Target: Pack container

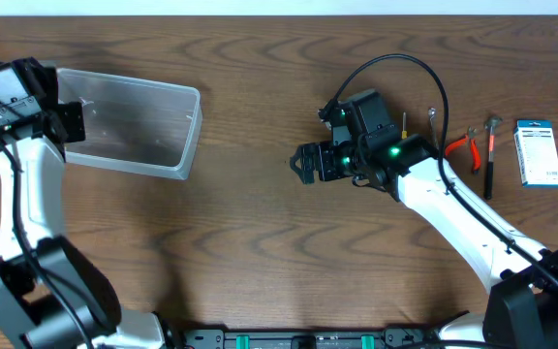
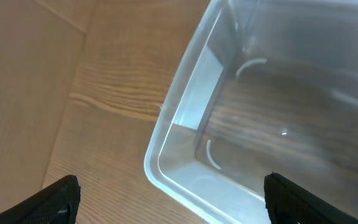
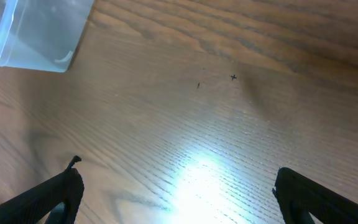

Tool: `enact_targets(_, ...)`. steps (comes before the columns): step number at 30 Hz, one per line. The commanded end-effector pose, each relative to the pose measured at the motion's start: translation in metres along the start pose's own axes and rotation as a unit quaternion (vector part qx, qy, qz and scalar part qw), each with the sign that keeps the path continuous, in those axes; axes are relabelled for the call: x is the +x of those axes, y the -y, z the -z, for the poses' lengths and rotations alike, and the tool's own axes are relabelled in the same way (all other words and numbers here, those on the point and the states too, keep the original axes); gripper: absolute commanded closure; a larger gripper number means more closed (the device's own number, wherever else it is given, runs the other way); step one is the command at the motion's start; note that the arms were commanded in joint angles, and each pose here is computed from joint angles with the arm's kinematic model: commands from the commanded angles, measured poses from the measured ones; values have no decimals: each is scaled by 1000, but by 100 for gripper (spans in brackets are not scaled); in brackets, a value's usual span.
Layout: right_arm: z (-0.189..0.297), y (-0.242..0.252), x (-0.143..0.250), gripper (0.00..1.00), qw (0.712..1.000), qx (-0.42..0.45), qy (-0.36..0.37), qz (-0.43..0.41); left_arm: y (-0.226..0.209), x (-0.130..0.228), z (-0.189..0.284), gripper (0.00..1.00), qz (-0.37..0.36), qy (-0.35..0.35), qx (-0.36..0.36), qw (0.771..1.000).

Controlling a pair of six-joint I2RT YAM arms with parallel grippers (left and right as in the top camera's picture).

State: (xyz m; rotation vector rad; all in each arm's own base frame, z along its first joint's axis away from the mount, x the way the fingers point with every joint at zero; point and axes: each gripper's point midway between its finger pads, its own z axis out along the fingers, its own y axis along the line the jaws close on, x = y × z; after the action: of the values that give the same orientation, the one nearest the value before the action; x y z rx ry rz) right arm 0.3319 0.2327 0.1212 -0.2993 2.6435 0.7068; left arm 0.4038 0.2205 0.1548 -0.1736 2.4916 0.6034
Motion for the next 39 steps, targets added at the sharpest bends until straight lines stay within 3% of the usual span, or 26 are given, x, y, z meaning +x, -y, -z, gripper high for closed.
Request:
enact_targets(1, 9, -10, -7, 1, 1000, -11, 14, 14, -8, -2, -15, 15, -8, 3, -7, 1000)
enact_targets(9, 9, -10, -7, 1, 1000, -11, 14, 14, 2, -18, -49, 21, -21, 57, 42, 997)
enact_targets(15, 9, -10, -7, 1, 1000, -11, 14, 14, 11, -9, -71, 22, -21, 47, 55, 997)
enact_targets(19, 9, -10, -7, 1, 1000, -11, 14, 10, 20, -1, -80, 30, -24, 34, 66, 997)
enact_targets(21, 9, -11, -7, 1, 1000, -12, 14, 8, 24, -2, -80, 40, -25, 37, 76, 996)
enact_targets(27, 9, -11, -7, 1, 1000, -12, 13, 8, 26, -3, -80, 52, -24, 41, 82, 995)
enact_targets(39, 10, -14, -6, 1, 1000, -20, 10, 2, 18, -11, -81, 49, -21, 60, 73, 995)
